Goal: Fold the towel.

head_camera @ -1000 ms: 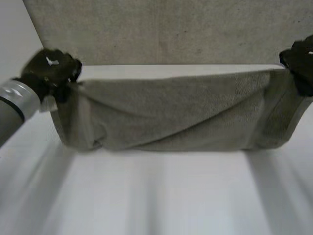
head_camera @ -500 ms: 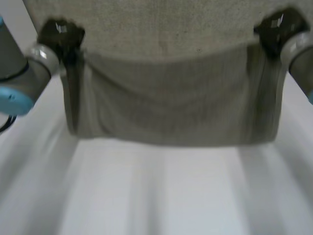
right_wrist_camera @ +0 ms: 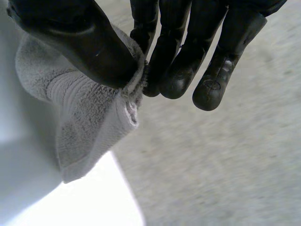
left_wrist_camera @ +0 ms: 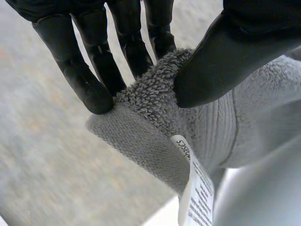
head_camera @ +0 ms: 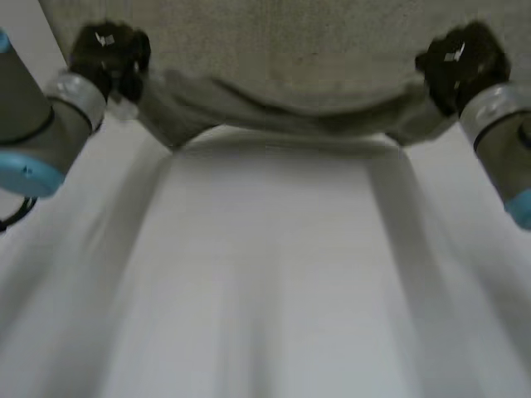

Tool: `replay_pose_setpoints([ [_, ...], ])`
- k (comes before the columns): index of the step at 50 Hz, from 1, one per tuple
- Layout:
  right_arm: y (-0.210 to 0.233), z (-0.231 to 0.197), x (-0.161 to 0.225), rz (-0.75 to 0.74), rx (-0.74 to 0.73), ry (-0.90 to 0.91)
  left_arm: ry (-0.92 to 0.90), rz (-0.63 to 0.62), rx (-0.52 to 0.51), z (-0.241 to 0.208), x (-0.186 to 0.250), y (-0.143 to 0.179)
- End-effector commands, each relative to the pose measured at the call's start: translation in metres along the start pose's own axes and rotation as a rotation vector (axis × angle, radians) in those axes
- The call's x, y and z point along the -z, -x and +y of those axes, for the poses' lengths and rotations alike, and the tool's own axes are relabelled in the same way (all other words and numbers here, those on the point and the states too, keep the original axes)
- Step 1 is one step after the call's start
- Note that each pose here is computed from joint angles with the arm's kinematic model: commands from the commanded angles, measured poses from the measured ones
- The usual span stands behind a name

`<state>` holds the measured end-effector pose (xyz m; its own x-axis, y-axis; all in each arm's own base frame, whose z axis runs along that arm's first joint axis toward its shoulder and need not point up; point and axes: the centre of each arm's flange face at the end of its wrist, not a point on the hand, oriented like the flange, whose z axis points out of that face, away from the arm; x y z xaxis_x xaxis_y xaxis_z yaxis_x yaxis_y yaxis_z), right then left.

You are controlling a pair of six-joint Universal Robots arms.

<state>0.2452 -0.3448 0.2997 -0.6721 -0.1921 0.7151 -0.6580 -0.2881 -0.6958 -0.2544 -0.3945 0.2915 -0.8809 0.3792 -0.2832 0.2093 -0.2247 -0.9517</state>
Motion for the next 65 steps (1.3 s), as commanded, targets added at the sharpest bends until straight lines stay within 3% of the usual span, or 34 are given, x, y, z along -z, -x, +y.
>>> replay_pose_setpoints([
  [1,0.04,0.039,0.028,-0.157,-0.001,0.112,0.046,0.033,-0.105,0.051,0.04,-0.01],
  [7,0.026,0.025,0.055,-0.132,-0.004,0.099,0.083,0.005,-0.217,0.061,0.072,-0.001],
  [17,-0.025,-0.009,0.115,-0.089,-0.003,0.101,0.0,0.015,-0.24,0.021,0.126,0.023],
  [26,-0.027,-0.007,0.119,-0.155,-0.02,0.088,0.005,0.061,-0.189,0.021,0.14,0.019],
  [34,-0.004,0.026,0.093,-0.244,-0.043,0.175,0.094,0.098,-0.147,0.056,0.125,0.013],
  [41,0.023,0.069,0.047,-0.316,-0.074,0.27,0.131,0.159,-0.128,0.085,0.084,-0.002],
  [55,0.063,0.115,-0.03,-0.23,-0.05,0.336,0.208,0.157,-0.272,0.137,0.017,-0.036],
  [65,0.09,0.135,-0.065,-0.194,-0.027,0.318,0.226,0.123,-0.293,0.154,-0.011,-0.042],
])
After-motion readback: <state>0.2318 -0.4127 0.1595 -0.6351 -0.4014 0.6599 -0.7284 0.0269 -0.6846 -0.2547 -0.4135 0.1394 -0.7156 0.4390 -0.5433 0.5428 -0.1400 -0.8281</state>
